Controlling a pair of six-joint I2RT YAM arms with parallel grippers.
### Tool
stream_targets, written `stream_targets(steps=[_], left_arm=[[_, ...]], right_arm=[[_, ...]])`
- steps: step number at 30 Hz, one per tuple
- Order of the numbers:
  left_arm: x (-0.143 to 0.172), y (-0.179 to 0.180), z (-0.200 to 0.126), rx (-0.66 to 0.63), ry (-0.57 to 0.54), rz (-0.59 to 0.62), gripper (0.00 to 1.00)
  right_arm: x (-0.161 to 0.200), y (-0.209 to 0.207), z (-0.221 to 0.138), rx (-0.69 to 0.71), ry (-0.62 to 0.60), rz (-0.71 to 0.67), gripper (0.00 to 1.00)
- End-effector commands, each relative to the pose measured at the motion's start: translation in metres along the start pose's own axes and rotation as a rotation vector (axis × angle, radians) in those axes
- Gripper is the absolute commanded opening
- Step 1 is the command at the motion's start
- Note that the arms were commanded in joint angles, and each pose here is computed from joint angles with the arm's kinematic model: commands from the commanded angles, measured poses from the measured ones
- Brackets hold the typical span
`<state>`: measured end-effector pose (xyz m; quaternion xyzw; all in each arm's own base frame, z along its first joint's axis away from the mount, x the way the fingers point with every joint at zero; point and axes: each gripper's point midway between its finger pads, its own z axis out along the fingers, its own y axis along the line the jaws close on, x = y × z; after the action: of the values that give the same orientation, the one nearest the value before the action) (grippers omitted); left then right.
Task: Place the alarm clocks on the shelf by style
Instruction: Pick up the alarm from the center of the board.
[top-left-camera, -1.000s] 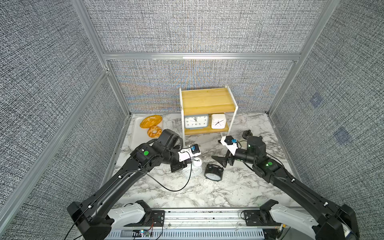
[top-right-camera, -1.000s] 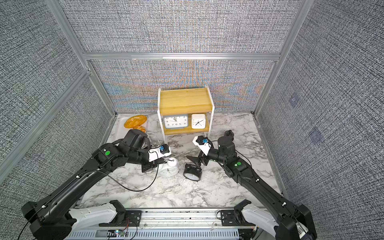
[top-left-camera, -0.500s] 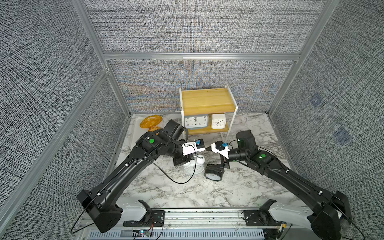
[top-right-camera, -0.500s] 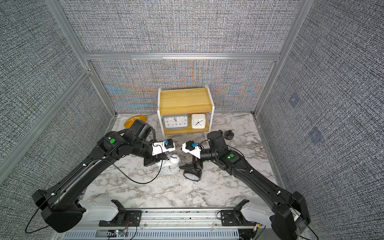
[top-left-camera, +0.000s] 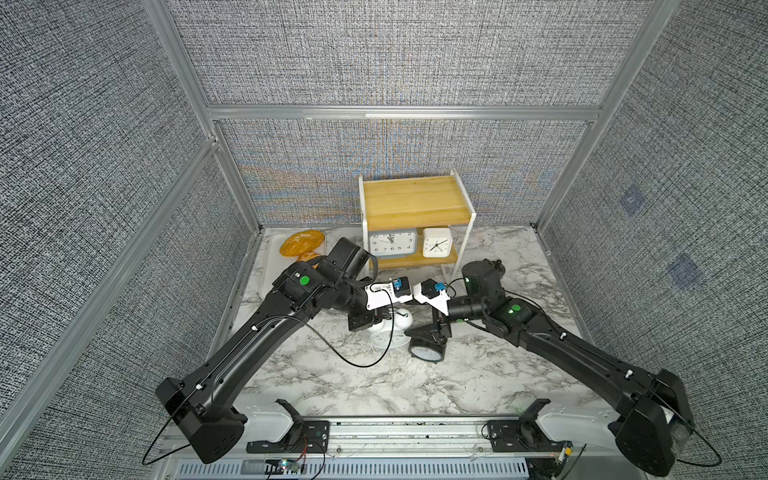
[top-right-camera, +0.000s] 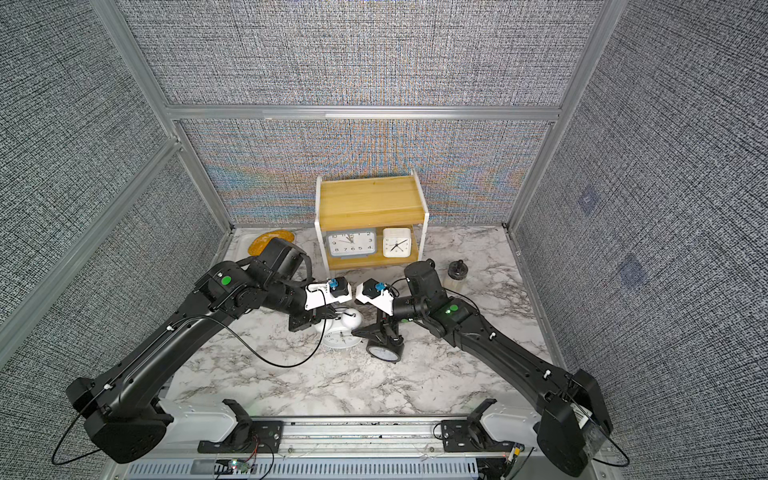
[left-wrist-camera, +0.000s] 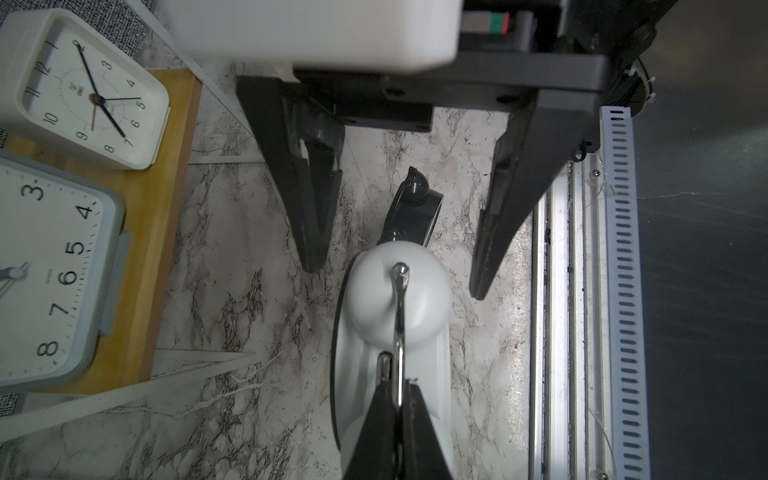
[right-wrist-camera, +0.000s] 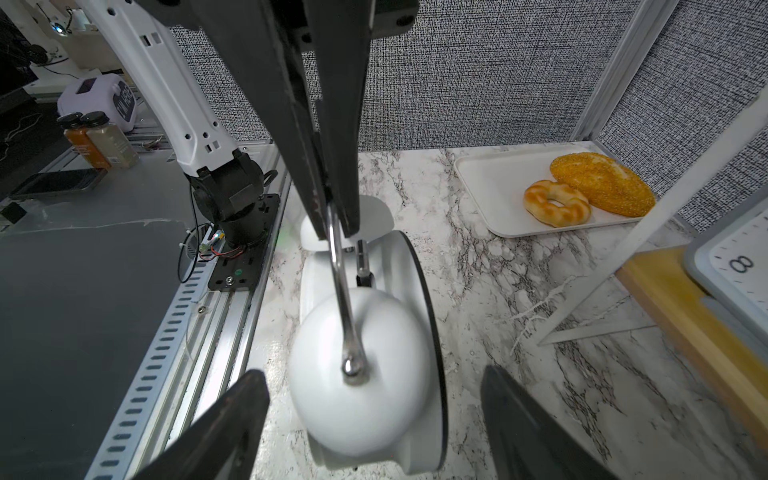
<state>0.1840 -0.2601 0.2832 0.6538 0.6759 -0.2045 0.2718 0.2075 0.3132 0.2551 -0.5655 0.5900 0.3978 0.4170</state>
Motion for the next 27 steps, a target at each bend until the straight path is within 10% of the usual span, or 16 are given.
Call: stream_targets(steps=[1,27], left_arm=[[-0.010,0.000,-0.002,0.005,-0.050,0.019,0.00],[-0.010,0.008,0.003,-0.031,-0.052,0.019,0.00]], right_arm=[[-0.008,-0.004,0.001,0.012,-0.022,0.005,0.82],[-0.005,-0.007,0.010,0.007,-0.009,0.031,0.68]])
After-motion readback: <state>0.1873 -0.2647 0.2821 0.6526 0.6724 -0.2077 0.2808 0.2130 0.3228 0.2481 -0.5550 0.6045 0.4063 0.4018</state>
